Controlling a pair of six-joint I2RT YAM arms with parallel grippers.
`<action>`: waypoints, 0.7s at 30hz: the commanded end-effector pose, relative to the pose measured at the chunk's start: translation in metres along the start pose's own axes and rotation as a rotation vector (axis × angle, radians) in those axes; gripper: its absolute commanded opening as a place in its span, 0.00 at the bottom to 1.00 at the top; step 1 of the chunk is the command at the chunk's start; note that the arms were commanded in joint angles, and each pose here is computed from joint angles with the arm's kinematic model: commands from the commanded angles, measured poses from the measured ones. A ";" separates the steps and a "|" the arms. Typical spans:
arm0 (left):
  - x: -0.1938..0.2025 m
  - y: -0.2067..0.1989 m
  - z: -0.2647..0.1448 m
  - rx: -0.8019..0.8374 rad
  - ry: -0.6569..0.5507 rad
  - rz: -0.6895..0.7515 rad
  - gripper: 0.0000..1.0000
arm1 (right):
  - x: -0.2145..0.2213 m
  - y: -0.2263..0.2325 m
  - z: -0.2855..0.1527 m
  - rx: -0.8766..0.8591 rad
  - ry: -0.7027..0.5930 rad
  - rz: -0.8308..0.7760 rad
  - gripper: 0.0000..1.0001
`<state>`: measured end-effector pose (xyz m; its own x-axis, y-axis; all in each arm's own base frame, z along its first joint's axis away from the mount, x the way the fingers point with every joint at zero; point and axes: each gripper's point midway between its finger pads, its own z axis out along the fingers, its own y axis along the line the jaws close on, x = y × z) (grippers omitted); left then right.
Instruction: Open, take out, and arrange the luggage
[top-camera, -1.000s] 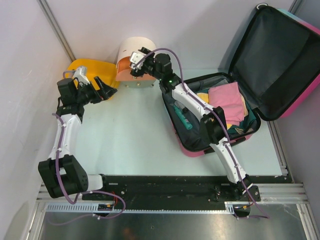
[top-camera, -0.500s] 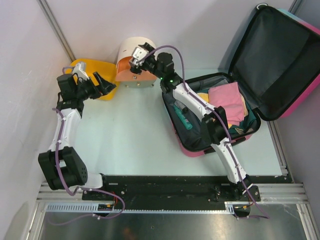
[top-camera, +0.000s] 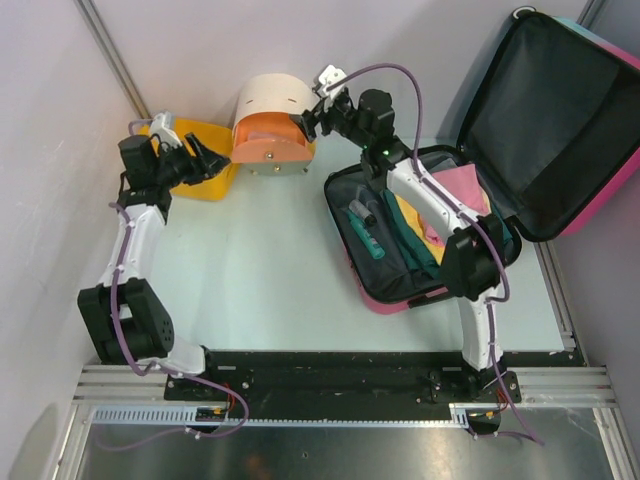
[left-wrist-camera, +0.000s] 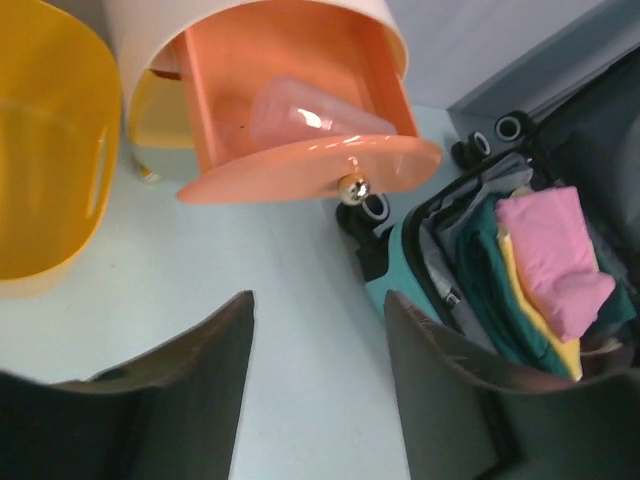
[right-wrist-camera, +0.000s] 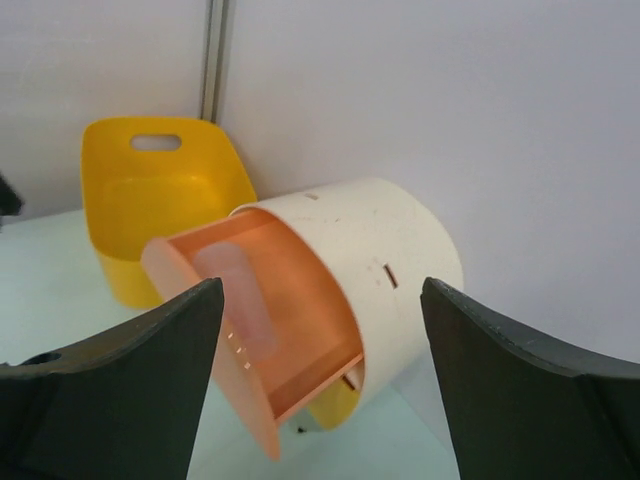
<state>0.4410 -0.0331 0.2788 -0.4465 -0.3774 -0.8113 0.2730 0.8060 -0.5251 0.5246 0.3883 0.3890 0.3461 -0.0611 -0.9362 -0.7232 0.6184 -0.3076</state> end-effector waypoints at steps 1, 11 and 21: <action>-0.010 -0.016 0.024 0.017 -0.028 0.049 0.52 | -0.026 -0.006 -0.029 0.012 0.011 0.036 0.84; -0.003 -0.022 0.097 0.020 -0.027 -0.020 0.45 | -0.014 -0.056 -0.105 0.152 0.139 0.047 0.84; -0.029 -0.024 0.166 0.056 -0.112 -0.110 0.45 | -0.008 -0.067 -0.166 0.234 0.234 0.010 0.84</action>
<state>0.5577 -0.1133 0.2303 -0.4921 -0.4409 -0.7506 0.2447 0.7574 -0.6053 0.4875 0.2375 0.3658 0.1325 -0.1994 -0.9709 -0.6072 0.7579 -0.2385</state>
